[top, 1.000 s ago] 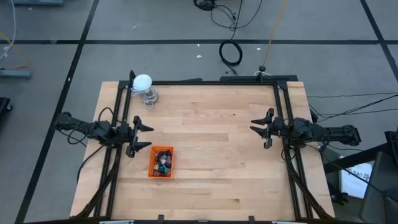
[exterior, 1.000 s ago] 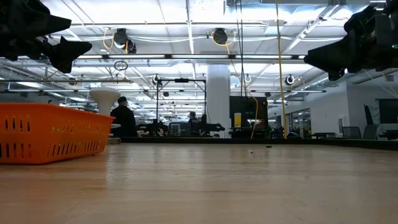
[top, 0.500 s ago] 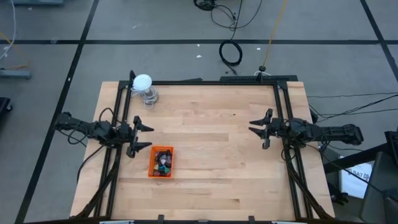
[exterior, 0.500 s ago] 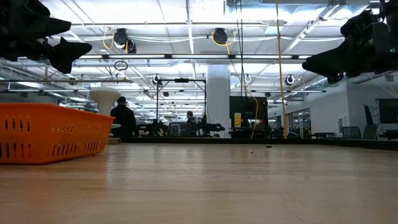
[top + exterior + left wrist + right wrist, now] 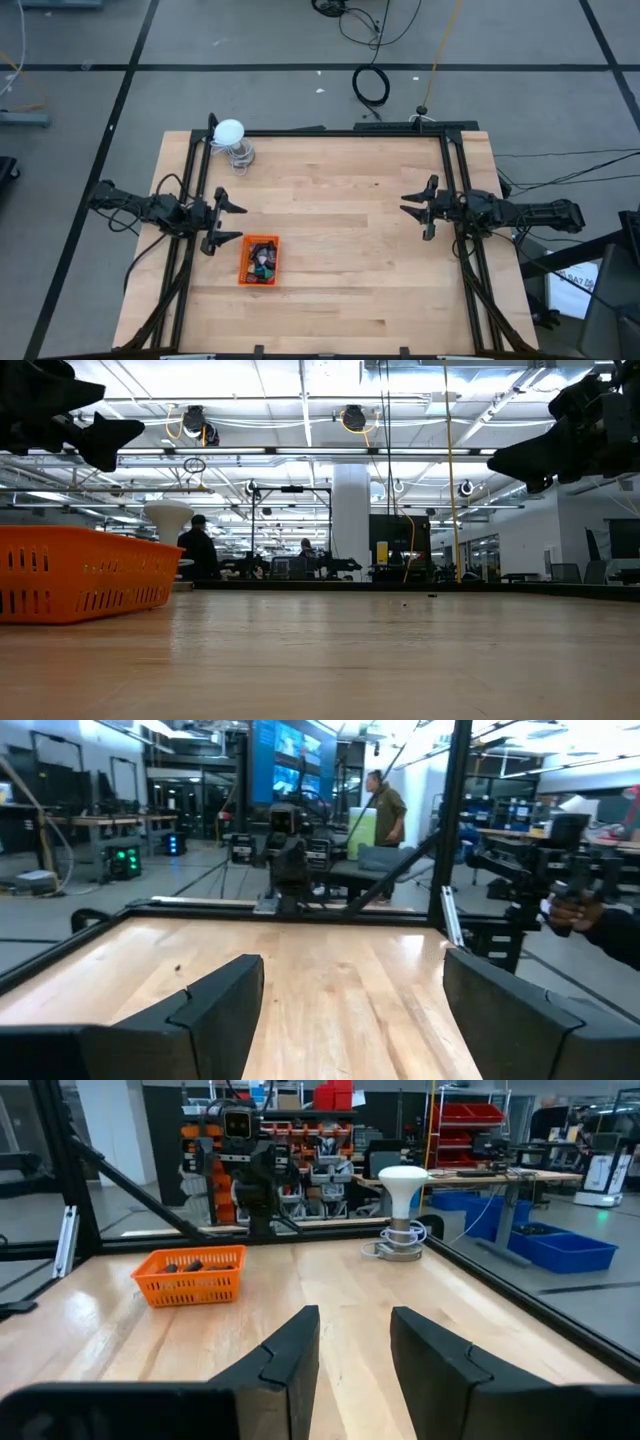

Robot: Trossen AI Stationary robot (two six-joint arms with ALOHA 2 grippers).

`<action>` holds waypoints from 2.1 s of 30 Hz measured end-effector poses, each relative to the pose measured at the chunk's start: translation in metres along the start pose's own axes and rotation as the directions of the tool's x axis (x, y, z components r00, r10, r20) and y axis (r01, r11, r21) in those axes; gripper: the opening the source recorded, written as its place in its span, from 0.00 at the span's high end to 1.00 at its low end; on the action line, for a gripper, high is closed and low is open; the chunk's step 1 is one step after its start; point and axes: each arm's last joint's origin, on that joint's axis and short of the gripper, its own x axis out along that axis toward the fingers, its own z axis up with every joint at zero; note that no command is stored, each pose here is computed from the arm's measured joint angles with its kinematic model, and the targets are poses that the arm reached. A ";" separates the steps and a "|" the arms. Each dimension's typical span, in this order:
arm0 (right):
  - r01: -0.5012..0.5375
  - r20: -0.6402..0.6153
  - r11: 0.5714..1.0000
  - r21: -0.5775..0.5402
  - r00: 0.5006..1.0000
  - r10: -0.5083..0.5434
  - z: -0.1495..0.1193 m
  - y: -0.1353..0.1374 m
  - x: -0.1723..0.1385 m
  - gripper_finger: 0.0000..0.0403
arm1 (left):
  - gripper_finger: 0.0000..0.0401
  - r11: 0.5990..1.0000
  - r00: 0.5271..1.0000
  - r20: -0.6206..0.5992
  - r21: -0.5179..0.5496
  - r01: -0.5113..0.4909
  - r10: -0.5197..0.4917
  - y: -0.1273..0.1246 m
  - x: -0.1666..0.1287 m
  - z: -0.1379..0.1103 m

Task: Pick & Place Nail Polish
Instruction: Return to Home Position

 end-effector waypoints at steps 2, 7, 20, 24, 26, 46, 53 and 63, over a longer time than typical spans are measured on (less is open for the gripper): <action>0.000 0.009 1.000 -0.002 1.000 0.000 0.001 0.000 -0.001 0.72 | 0.26 1.000 1.000 -0.006 0.001 0.013 -0.013 0.000 0.000 -0.001; -0.002 0.075 1.000 -0.011 0.997 0.003 0.006 -0.001 -0.005 0.72 | 0.26 1.000 1.000 -0.009 -0.005 0.028 -0.028 -0.001 0.000 -0.001; -0.004 0.081 1.000 0.010 0.997 0.003 0.007 -0.001 -0.005 0.72 | 0.26 1.000 0.999 -0.037 0.016 0.027 -0.026 -0.001 0.000 -0.004; -0.004 0.076 1.000 0.020 0.997 0.002 0.006 -0.001 -0.005 0.72 | 0.26 0.998 0.999 -0.037 0.062 0.028 -0.026 -0.001 0.000 -0.004; -0.004 0.077 1.000 0.020 0.997 0.002 0.006 -0.001 -0.005 0.72 | 0.26 0.996 0.999 -0.036 0.079 0.029 -0.026 -0.001 0.000 -0.004; -0.002 0.077 1.000 0.021 0.997 0.001 0.006 -0.001 -0.005 0.72 | 0.26 0.996 0.999 -0.036 0.083 0.029 -0.026 -0.001 0.000 -0.003; -0.002 0.077 1.000 0.021 0.997 0.000 0.006 -0.001 -0.005 0.72 | 0.26 0.996 0.999 -0.035 0.083 0.028 -0.025 -0.001 0.000 -0.003; -0.002 0.077 1.000 0.021 0.997 0.000 0.006 -0.001 -0.005 0.72 | 0.26 0.996 0.999 -0.036 0.080 0.028 -0.025 -0.001 0.000 -0.004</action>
